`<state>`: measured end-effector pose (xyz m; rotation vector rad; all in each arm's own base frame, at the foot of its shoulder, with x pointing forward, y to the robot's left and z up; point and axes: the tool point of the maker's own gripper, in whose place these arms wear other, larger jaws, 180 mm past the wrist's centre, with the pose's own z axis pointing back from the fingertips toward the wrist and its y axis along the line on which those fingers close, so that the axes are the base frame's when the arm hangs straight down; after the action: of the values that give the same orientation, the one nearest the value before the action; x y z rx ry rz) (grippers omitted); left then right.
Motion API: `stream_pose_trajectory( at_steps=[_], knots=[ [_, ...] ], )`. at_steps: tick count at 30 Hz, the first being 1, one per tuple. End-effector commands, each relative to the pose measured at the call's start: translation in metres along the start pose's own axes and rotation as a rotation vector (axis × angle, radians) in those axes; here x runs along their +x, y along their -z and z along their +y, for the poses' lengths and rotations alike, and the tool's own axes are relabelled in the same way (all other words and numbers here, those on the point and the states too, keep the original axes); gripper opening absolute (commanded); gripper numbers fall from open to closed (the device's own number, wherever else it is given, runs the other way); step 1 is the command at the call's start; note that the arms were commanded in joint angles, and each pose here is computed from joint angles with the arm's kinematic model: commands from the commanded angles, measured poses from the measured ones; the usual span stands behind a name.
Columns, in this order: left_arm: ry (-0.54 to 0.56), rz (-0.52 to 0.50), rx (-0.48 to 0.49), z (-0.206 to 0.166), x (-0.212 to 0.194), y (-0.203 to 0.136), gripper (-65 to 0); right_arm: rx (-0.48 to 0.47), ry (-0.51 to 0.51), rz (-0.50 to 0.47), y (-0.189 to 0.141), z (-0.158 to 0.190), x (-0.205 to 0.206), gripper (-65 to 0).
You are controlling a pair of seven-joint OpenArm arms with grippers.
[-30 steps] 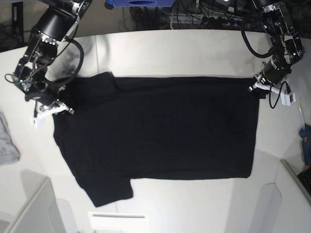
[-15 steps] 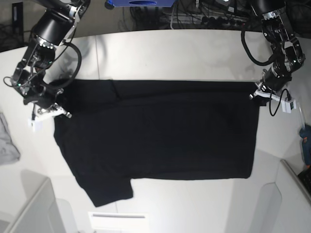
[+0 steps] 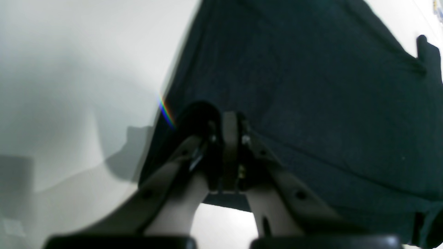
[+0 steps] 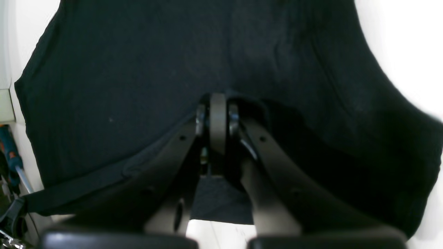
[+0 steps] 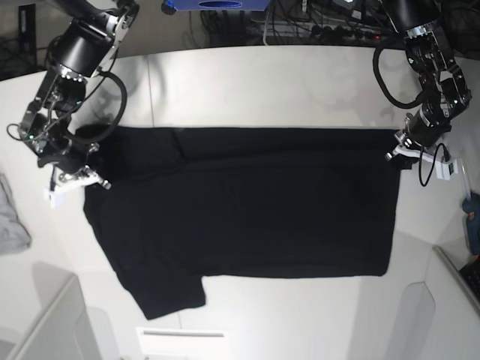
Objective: Fold the T-shirt properly
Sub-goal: 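Lift the shoulder corners with both grippers and shift the shirt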
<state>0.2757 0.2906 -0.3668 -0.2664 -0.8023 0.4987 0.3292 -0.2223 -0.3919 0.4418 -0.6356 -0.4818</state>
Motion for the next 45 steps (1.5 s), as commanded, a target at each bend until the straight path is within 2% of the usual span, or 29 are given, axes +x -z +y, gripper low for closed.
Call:
stream_pose_trajectory(
  at_steps=[1,7,15,20,32,35,36,39,42,45],
  knots=[
    [0.020,-0.043,-0.009,-0.003,0.016,-0.004,-65.0,0.020,-0.024,-0.048,-0.003,0.009,0.018,-65.0],
    [-0.021,-0.015,0.003,0.007,0.010,0.007,-65.0,0.043,-0.032,-0.001,0.012,0.019,0.013,-65.0],
    [-0.031,-0.018,-0.002,0.006,0.013,0.011,-65.0,0.034,-0.039,-0.037,0.010,0.016,0.024,-65.0],
    [0.030,0.018,-0.028,-0.009,0.008,0.018,-65.0,0.032,-0.041,-0.039,0.010,0.015,0.024,-65.0],
    [0.031,0.005,-0.034,-0.011,0.015,0.019,-65.0,0.030,-0.041,-0.034,0.009,0.014,0.024,-65.0],
    [0.031,0.003,-0.034,-0.011,0.015,0.019,-65.0,0.026,-0.034,-0.040,0.008,0.012,0.024,-47.9],
    [0.031,0.001,-0.034,-0.011,0.015,0.019,-62.5,0.026,-0.034,-0.042,0.008,0.012,0.025,-42.5],
    [0.031,0.001,-0.034,-0.011,0.015,0.019,-43.6,0.028,-0.036,-0.053,0.006,0.013,0.028,-32.4],
    [0.035,-0.009,-0.038,-0.013,0.019,0.018,-25.5,0.029,-0.049,-0.087,0.001,0.015,0.033,-32.6],
    [0.008,-0.068,-0.019,-0.004,0.035,0.006,-13.7,0.021,-0.092,-0.187,-0.017,0.018,0.042,-34.7]
  ],
)
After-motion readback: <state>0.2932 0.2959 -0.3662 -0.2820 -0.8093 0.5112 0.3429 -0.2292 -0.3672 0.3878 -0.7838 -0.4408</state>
